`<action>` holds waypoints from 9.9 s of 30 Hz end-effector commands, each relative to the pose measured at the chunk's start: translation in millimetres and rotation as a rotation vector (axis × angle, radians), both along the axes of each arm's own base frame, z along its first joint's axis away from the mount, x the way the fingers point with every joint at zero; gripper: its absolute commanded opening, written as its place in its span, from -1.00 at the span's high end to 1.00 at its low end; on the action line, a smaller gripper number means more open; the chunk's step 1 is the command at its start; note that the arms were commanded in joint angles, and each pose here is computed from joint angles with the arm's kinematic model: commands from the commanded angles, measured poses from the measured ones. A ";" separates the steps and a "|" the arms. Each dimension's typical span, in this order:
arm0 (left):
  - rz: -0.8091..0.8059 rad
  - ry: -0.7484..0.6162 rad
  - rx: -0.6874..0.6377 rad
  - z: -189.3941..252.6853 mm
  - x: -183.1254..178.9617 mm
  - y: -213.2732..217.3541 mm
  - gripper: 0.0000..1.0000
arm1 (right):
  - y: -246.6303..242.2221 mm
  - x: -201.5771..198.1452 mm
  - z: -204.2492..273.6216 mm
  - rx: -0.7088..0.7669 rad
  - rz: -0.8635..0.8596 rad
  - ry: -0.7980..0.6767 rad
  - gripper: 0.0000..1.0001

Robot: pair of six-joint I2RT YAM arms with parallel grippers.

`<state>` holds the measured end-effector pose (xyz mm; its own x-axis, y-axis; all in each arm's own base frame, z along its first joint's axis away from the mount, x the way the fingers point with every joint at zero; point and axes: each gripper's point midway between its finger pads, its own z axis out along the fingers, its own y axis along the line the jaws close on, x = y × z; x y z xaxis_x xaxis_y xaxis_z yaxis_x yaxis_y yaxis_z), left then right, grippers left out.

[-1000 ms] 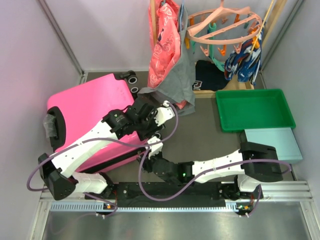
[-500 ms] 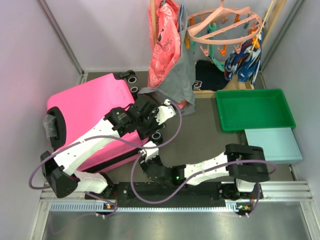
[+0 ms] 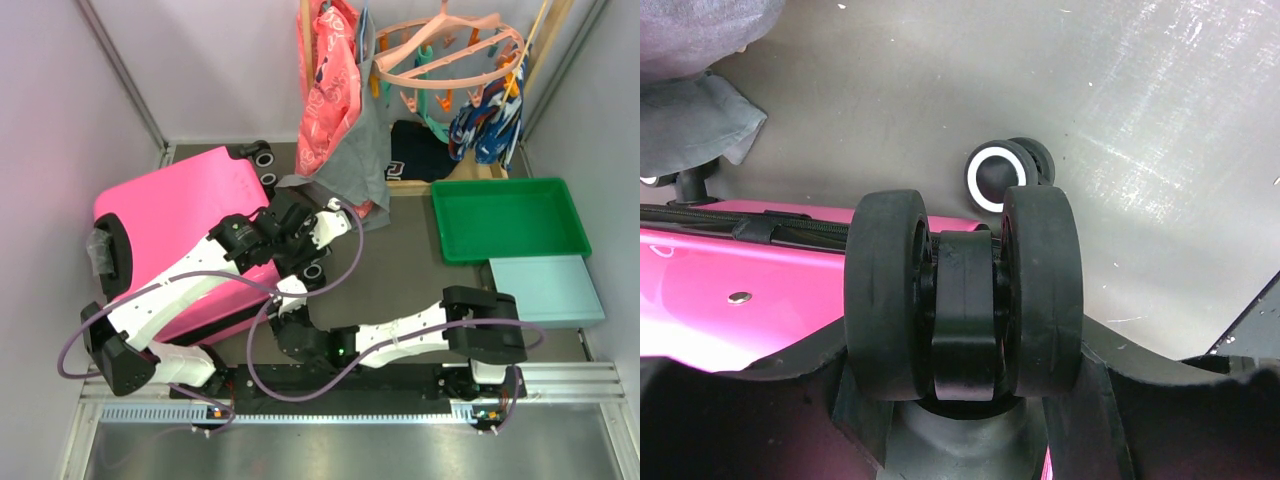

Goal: Open, take out, and arrange the luggage

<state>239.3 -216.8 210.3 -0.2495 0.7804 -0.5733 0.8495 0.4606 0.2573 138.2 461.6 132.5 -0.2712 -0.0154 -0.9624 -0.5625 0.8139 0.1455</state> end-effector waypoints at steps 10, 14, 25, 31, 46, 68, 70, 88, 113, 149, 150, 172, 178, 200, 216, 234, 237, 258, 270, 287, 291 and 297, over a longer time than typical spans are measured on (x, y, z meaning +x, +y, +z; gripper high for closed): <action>0.065 -0.164 -0.138 48.7 29.0 -8.8 1.00 | -3.7 22.8 -5.7 0.004 -0.123 0.078 0.71; 0.060 -0.165 -0.131 47.9 28.4 -7.7 1.00 | -14.8 25.4 -13.4 -0.039 -0.161 0.083 0.88; 0.046 -0.161 -0.129 47.0 27.2 -8.7 1.00 | -23.8 17.1 -11.5 -0.035 -0.175 0.088 0.62; 0.041 -0.163 -0.127 47.5 27.4 -9.0 1.00 | -18.4 11.4 2.6 -0.036 -0.212 0.049 0.37; 0.039 -0.164 -0.129 48.7 28.8 -10.6 1.00 | 13.1 6.7 13.3 -0.007 -0.121 0.014 0.10; 0.031 -0.159 -0.122 47.2 27.8 -10.5 1.00 | -29.1 34.0 -14.3 -0.090 -0.297 0.065 0.72; 0.030 -0.159 -0.120 46.6 27.7 -10.3 1.00 | -30.5 33.0 -13.3 -0.084 -0.286 0.061 0.74; 0.024 -0.161 -0.113 47.8 27.5 -9.6 1.00 | 2.8 33.3 6.6 -0.061 -0.095 -0.029 0.73; 0.030 -0.141 -0.091 44.6 23.1 -3.5 1.00 | -20.4 51.8 0.2 -0.037 -0.213 0.046 1.00; 0.016 0.061 0.040 17.1 -34.4 46.9 1.00 | -84.7 85.9 -7.8 0.161 -0.036 0.141 1.00; 0.014 0.078 0.046 15.6 -38.6 49.5 1.00 | -85.5 86.8 -7.8 0.162 -0.037 0.143 1.00; -0.340 0.314 -0.142 12.3 -145.5 50.2 1.00 | -70.5 92.7 -10.3 0.165 0.073 0.180 1.00; -0.437 0.336 -0.108 11.5 -166.7 65.1 1.00 | -56.6 109.3 -14.3 0.132 0.073 0.196 1.00; -0.494 0.303 -0.135 21.1 -185.0 76.8 1.00 | -43.6 258.7 -17.5 0.122 -0.079 0.320 1.00; -0.536 0.297 -0.166 23.9 -193.9 76.7 1.00 | -41.9 339.2 3.4 0.281 -0.028 0.295 1.00; -0.075 -0.202 -0.292 103.4 -45.3 34.0 -0.98 | -8.0 325.0 19.1 0.286 0.242 0.181 1.00; 0.035 -0.323 -0.229 127.0 4.8 28.6 -0.98 | -13.2 328.7 11.3 0.252 0.205 0.207 1.00; -0.144 -0.027 -0.023 33.9 156.7 63.1 -0.98 | -2.8 335.2 24.8 0.309 0.231 0.234 1.00; -0.120 -0.079 0.125 -12.6 218.5 70.7 -0.98 | -5.7 331.7 24.3 0.304 0.230 0.235 1.00; -0.276 0.287 0.289 -56.0 134.5 95.2 1.00 | -16.7 332.0 27.9 0.295 0.213 0.225 1.00; -0.333 0.286 0.253 -37.4 100.0 83.9 1.00 | -26.6 323.5 32.0 0.291 0.204 0.207 1.00; -0.462 0.253 0.222 -18.5 38.6 58.7 1.00 | -42.2 303.8 32.0 0.248 0.217 0.200 1.00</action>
